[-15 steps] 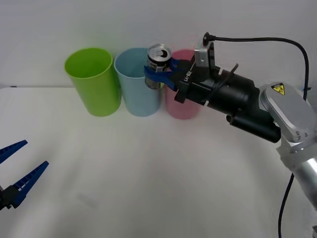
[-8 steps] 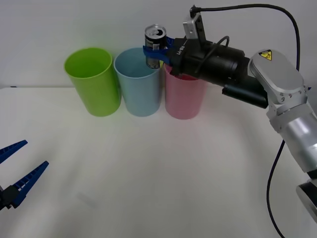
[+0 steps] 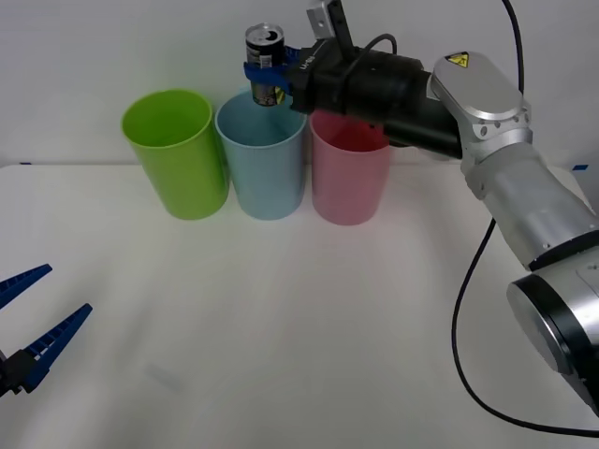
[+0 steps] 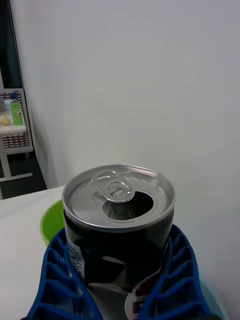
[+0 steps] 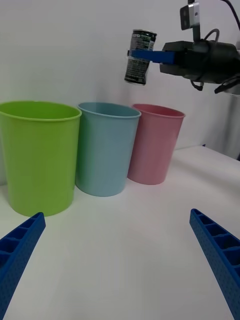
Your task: Grasp the object on the table and drop it into the matching bin: aluminum can to the light blue bin, PET bottle to the pink bin.
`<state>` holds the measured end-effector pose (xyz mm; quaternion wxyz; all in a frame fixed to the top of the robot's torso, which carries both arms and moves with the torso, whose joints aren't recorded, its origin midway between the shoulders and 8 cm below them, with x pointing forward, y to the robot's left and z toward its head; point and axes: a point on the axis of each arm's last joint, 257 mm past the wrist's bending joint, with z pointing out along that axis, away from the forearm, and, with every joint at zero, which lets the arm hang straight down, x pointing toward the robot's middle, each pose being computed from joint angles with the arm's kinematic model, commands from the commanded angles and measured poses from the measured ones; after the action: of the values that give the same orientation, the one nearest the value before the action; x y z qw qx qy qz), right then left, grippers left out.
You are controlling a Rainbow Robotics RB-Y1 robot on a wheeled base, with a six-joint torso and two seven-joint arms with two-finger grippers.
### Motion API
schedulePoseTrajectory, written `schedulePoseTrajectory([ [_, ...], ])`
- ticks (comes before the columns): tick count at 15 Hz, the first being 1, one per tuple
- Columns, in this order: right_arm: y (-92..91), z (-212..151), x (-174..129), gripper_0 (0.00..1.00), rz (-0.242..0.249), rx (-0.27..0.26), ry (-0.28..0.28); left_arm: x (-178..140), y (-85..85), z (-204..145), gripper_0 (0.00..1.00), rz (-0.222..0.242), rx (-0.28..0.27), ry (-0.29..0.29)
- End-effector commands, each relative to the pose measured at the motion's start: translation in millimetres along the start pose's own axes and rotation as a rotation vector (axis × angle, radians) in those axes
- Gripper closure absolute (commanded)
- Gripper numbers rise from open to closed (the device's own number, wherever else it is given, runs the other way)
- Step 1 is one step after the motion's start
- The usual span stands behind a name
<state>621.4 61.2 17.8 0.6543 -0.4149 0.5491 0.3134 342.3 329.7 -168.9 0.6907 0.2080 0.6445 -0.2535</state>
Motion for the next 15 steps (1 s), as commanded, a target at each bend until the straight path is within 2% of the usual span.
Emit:
schedulePoseTrajectory([
  [1, -3.6, 19.6, -3.4, 1.00, -0.005, 0.029, 0.014, 0.0, 0.0, 0.0, 0.00, 0.000, 0.000, 0.000],
  [4, -3.8, 31.8, -1.7, 1.00, -0.013, 0.056, 0.026, 0.0, 0.0, 0.0, 0.00, 0.000, 0.000, 0.000],
  [10, -5.5, 32.0, -1.0, 0.99, -0.028, 0.064, 0.027, 0.0, 0.0, 0.0, 0.00, 0.000, 0.000, 0.000],
  [11, -5.3, 32.3, -1.1, 0.60, -0.040, 0.064, 0.028, 0.0, 0.0, 0.0, 0.00, 0.000, 0.000, 0.000],
  [12, -7.4, 31.8, -1.9, 0.00, -0.046, 0.070, 0.026, 0.0, 0.0, 0.0, 0.00, 0.000, 0.000, 0.000],
  [15, -9.4, 30.6, -2.9, 0.00, -0.067, 0.074, 0.024, 0.0, 0.0, 0.0, 0.00, 0.000, 0.000, 0.000],
])
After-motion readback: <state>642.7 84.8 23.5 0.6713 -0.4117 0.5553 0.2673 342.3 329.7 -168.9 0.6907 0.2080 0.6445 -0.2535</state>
